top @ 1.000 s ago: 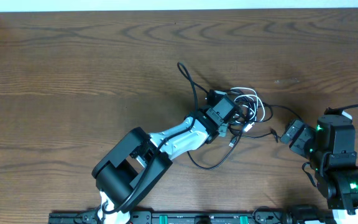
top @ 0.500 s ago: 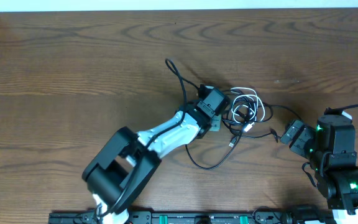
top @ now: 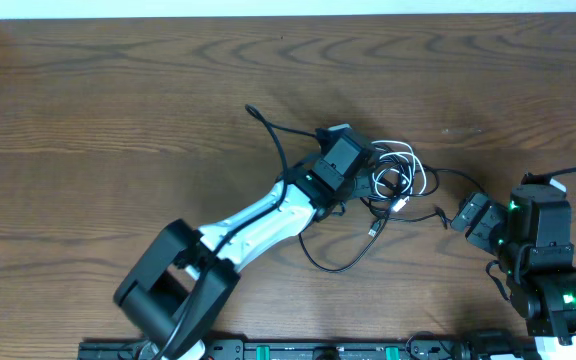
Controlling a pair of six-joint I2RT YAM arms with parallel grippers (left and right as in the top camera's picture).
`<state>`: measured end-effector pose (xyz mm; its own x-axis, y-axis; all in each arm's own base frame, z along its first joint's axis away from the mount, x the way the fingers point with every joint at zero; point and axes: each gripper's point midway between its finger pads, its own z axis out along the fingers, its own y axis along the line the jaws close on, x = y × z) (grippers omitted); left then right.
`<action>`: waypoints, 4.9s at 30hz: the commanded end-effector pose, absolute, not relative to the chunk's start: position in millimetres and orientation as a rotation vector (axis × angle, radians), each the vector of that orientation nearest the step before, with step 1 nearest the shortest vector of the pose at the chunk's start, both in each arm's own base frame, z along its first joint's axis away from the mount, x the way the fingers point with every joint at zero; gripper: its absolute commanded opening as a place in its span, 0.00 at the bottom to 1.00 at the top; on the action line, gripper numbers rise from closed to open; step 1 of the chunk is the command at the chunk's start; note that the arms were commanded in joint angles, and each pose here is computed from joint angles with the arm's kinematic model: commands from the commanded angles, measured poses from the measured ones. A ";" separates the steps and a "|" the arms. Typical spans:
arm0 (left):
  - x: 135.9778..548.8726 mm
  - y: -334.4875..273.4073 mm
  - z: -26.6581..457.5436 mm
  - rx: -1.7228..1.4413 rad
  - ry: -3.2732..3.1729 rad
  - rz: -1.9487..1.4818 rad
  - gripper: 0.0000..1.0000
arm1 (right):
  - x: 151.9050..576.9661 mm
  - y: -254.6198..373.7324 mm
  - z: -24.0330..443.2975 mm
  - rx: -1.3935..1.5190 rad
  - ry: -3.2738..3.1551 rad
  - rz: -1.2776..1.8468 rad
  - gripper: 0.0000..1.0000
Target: Untangle cables
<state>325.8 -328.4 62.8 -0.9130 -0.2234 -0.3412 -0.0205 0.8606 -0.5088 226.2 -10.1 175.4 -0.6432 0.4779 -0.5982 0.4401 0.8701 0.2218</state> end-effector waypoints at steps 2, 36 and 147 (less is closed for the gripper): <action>311.2 -352.5 44.9 -0.248 2.741 -0.906 0.08 | 227.8 -13.7 183.4 0.653 2.339 0.054 0.99; 241.9 -286.8 -49.6 -0.102 3.230 -0.561 0.08 | 227.5 -13.7 183.0 0.653 2.341 0.054 0.99; 322.3 -216.8 91.4 -0.128 2.834 -0.504 0.08 | 208.7 123.0 165.6 -0.225 2.534 0.915 0.65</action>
